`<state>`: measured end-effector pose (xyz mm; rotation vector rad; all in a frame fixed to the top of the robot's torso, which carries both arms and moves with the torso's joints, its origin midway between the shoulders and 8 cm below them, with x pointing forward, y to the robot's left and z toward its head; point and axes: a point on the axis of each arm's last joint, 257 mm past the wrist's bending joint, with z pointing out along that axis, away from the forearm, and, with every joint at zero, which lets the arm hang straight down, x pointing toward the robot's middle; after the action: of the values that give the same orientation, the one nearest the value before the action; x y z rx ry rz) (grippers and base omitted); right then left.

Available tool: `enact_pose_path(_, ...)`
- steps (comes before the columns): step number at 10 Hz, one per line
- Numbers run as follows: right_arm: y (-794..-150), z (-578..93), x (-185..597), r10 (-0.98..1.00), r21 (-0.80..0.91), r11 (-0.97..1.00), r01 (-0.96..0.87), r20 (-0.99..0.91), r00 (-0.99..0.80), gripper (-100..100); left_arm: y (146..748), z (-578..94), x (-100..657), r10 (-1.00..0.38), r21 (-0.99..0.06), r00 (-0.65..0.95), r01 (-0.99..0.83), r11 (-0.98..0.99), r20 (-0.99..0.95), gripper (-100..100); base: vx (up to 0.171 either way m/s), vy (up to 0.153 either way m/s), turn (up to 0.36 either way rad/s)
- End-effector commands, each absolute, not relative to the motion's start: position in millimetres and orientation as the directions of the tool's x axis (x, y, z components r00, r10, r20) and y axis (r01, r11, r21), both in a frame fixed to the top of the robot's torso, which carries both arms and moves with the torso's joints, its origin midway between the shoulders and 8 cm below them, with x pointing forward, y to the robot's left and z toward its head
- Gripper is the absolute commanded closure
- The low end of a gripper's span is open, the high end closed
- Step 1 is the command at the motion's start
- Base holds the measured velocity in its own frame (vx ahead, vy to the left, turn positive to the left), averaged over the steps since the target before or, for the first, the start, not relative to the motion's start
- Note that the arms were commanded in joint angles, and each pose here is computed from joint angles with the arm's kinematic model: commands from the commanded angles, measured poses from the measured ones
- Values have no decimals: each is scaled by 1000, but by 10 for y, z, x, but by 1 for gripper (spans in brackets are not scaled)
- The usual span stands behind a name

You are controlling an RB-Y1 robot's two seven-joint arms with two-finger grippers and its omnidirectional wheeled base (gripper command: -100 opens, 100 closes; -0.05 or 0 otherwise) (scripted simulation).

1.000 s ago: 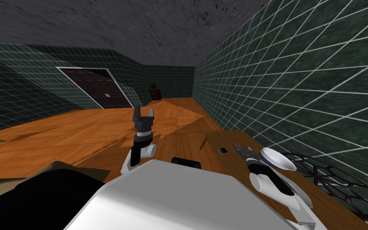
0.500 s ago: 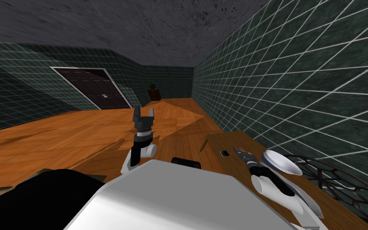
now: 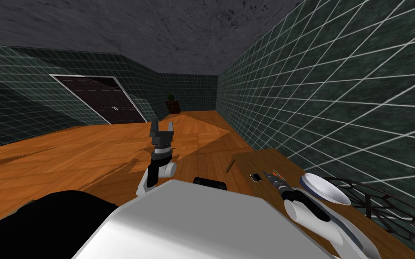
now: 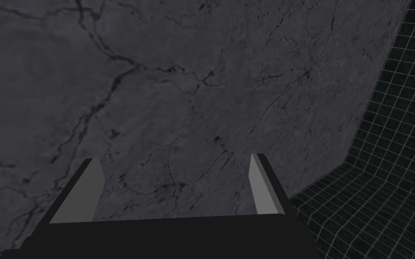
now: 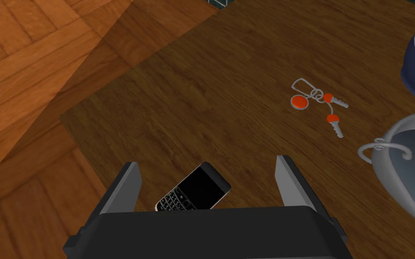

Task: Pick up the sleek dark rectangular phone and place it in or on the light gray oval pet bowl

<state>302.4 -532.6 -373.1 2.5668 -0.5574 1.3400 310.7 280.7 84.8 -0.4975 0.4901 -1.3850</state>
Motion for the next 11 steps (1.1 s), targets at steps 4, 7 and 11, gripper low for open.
enact_pose_path(4,-5385,-4277,2596,-437,-84,-840,-536,689,578,-100,2807,849,3107,-992,-597,120,793,118,-35,0,129,10,-20)
enact_pose_path(7,-5381,-4467,2398,-526,-115,-793,-599,627,575,-100,2807,848,3107,-992,-597,121,793,118,-35,0,115,18,-13)
enact_pose_path(11,-5356,-4783,2004,-643,-122,-712,-691,509,572,-100,2807,848,3107,-992,-597,121,793,118,-35,0,118,11,-13)
